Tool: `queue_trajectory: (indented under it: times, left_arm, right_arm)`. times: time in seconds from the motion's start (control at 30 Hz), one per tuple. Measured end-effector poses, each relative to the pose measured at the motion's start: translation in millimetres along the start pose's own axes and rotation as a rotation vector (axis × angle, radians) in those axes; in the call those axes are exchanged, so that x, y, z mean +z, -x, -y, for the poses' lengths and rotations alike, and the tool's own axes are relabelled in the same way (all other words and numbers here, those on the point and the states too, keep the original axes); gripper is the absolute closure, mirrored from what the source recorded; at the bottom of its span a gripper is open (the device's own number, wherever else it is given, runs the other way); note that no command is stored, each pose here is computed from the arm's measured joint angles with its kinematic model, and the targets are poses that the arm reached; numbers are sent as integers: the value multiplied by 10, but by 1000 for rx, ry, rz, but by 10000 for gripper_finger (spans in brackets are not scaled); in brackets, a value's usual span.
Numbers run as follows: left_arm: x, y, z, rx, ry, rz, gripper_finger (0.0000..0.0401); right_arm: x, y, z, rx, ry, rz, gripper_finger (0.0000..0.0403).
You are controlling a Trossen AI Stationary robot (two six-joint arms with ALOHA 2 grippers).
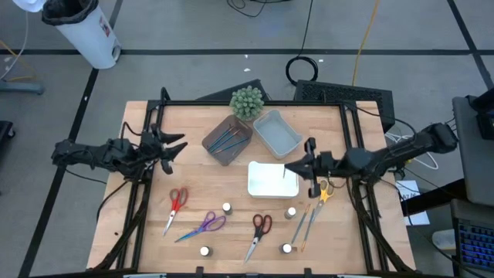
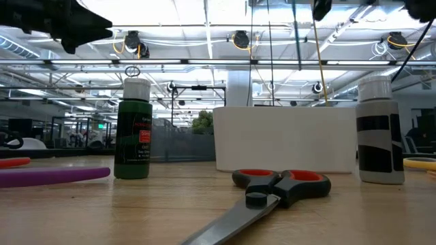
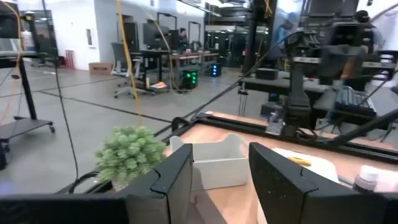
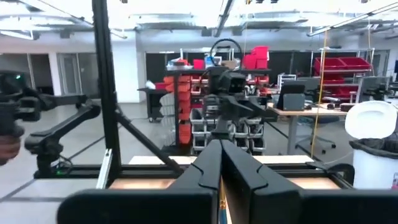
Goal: Pick & Place Paint Supplies
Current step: Put the blue paint brush into the black bin
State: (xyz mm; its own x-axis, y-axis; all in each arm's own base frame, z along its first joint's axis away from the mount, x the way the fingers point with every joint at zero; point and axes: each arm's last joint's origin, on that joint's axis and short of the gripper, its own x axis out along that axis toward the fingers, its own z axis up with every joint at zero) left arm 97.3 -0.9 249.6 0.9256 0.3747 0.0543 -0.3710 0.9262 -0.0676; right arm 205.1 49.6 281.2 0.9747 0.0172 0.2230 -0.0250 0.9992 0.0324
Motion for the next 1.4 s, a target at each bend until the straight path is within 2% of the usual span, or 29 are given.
queue_trajectory:
  times: [0.17,0.33,0.5,0.63,0.8,1.03,1.4]
  left_arm:
    - [39,-150,93,-8,99,41,240]
    - [26,-402,270,-85,101,81,231]
    - [-54,-735,505,-190,79,62,161]
    - [-108,-1049,710,-235,-21,3,99]
    - [-114,-1490,978,-237,-132,-43,60]
    - [-127,-1965,1299,-319,-169,-56,52]
    - [-277,-2354,1546,-369,-156,-88,52]
  right_arm:
    - [-58,-48,123,40,10,33,403]
    - [-78,-104,123,66,39,81,403]
    - [-142,-158,109,84,36,88,403]
    - [-186,-197,102,84,31,101,403]
    - [-249,-249,93,82,27,122,403]
    - [-321,-288,87,80,8,116,403]
    - [-273,-277,52,95,26,166,403]
